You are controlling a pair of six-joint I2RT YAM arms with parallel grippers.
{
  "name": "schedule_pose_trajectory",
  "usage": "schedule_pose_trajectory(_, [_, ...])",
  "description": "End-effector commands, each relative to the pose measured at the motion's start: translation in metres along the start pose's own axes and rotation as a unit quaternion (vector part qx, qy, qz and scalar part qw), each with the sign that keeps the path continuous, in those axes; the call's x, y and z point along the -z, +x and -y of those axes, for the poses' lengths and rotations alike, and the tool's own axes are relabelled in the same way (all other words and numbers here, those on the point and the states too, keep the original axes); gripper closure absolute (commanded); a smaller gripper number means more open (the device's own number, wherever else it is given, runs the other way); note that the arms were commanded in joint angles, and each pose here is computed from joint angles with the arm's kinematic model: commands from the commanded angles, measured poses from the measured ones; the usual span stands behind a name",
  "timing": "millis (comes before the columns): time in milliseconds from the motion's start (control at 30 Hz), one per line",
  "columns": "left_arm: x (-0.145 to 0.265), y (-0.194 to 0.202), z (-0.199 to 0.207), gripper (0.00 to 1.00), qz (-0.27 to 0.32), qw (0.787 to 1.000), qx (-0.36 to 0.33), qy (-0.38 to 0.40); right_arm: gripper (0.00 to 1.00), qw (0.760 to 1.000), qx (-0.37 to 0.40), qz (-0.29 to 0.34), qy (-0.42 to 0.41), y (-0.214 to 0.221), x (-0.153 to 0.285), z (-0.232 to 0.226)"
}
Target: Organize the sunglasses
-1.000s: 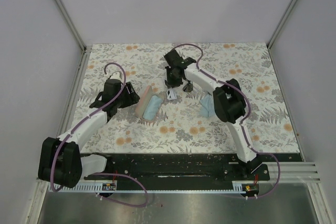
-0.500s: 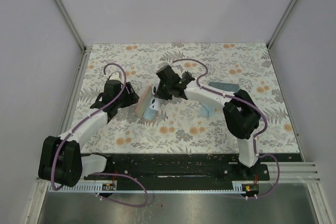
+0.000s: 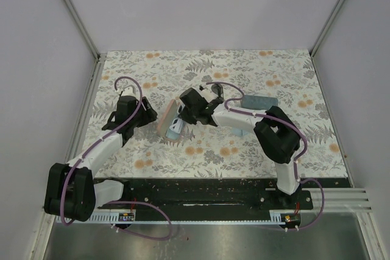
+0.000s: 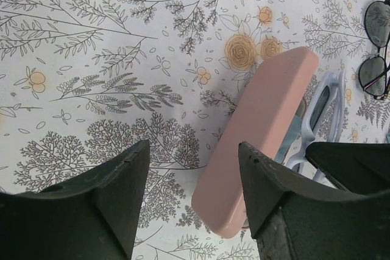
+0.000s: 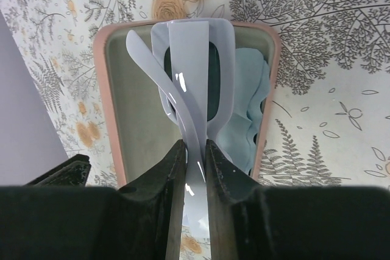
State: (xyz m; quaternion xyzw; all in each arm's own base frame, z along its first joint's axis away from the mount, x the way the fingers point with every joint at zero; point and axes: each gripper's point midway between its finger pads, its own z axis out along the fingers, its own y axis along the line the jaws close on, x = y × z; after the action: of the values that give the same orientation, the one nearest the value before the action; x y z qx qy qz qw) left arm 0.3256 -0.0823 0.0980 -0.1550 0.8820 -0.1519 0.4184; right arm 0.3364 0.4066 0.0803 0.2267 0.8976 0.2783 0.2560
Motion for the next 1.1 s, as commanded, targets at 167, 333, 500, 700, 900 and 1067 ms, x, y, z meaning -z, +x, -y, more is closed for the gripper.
schedule_pose_trajectory(167, [0.003,-0.016,0.013,0.37,0.03,0.999,0.004,0.037,0.78,0.999,-0.029,0.031,-0.029,-0.002,-0.008,-0.026])
schedule_pose_trajectory(333, [0.002,-0.014,0.014,0.37,0.028,0.999,0.003,0.04,0.78,0.999,-0.033,0.029,-0.025,0.003,-0.016,-0.025])
schedule_pose_trajectory(500, [0.002,-0.01,0.015,0.37,0.021,0.999,0.002,0.046,0.78,0.999,-0.042,0.029,-0.008,0.009,-0.026,-0.012])
schedule_pose_trajectory(700, [-0.001,-0.009,0.019,0.36,0.018,0.998,0.0,0.058,0.64,0.998,-0.049,0.027,0.008,0.014,-0.033,0.001])
schedule_pose_trajectory(900, [-0.005,-0.005,0.023,0.37,0.006,0.998,-0.002,0.069,0.5,0.998,-0.051,0.039,0.003,0.007,-0.022,-0.003])
schedule_pose_trajectory(1067, [-0.01,-0.005,0.03,0.46,-0.008,0.996,-0.004,0.084,0.5,0.998,-0.036,0.051,-0.015,-0.003,-0.006,-0.015])
